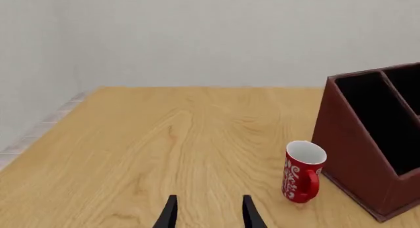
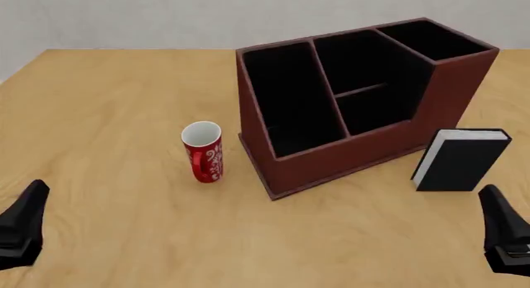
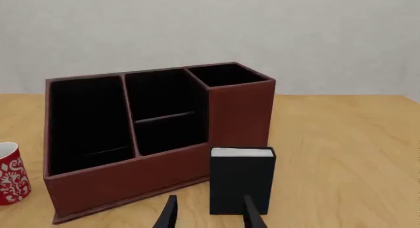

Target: Pick up the book and place it in the left compartment of the caddy.

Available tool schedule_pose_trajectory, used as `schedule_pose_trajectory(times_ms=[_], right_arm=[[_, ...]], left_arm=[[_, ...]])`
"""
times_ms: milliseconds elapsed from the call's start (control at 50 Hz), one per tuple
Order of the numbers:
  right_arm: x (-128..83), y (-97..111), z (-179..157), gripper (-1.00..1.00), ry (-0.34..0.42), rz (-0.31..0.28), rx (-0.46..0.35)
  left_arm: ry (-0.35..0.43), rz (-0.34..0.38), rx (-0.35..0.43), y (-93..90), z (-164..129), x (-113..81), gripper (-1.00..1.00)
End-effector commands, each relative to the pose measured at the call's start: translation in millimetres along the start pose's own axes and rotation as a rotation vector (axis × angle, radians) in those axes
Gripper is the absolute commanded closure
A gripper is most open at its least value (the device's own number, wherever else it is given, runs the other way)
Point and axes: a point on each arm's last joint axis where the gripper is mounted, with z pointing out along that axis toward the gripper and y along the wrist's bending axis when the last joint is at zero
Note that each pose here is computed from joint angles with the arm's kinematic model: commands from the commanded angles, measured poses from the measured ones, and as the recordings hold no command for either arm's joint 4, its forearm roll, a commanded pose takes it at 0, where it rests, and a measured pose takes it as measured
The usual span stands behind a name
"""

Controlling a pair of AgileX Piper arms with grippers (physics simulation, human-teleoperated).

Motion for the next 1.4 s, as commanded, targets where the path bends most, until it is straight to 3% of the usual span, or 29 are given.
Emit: schedule_pose_trajectory(times_ms=[20, 80, 100, 220, 400, 440, 500, 560, 740, 800, 860, 1100, 1240, 1400], right_arm=[[0, 0, 0, -1.00, 0.003, -0.015, -0.002], [0, 0, 0, -1.00, 0.003, -0.013, 0.001], [-12, 1, -1, -1.00, -0.022, -0.072, -0.012], [-34, 1, -5, -1.00, -0.043, -0.149, -0.016], [-61, 2, -6, -1.00, 0.024, -0.329, -0.051], [-66, 1, -5, -1.00, 0.032, -0.341, -0.042], [-75, 2, 2, -1.00, 0.067, -0.427, -0.050], [-78, 2, 7, -1.00, 0.101, -0.458, -0.066], [-83, 5, 21, -1.00, 0.237, -0.656, -0.158], [-87, 5, 23, -1.00, 0.267, -0.681, -0.182], [-91, 5, 27, -1.00, 0.336, -0.762, -0.209], [-112, 0, 32, -1.00, 0.417, -0.913, -0.220], [-121, -4, 38, -1.00, 0.456, -0.971, -0.203], [-116, -3, 41, -1.00, 0.525, -1.050, -0.278]], left_arm=[[-0.073, 0.010, 0.010, -0.5, -3, 8.1, -1.00], [-0.079, 0.012, 0.013, -0.8, -3, 7.2, -1.00], [-0.088, 0.016, 0.023, -1.3, -4, 6.4, -1.00], [-0.090, 0.009, 0.041, -2.3, -4, 6.4, -1.00], [-0.100, 0.008, 0.060, -3.3, -4, 5.6, -1.00], [-0.102, 0.008, 0.062, -3.5, -4, 5.3, -1.00], [-0.103, 0.011, 0.068, -3.8, -4, 5.1, -1.00], [-0.103, 0.010, 0.070, -3.9, -4, 5.1, -1.00], [-0.116, 0.023, 0.085, -4.7, -4, 1.6, -1.00], [-0.118, 0.027, 0.086, -4.8, -4, 0.8, -1.00], [-0.122, 0.026, 0.086, -4.8, -5, -0.5, -1.00], [-0.130, 0.027, 0.097, -5.3, -5, -5.0, -1.00], [-0.136, 0.027, 0.102, -5.6, -6, -6.8, -1.00], [-0.138, 0.027, 0.109, -5.9, -6, -8.8, -1.00]])
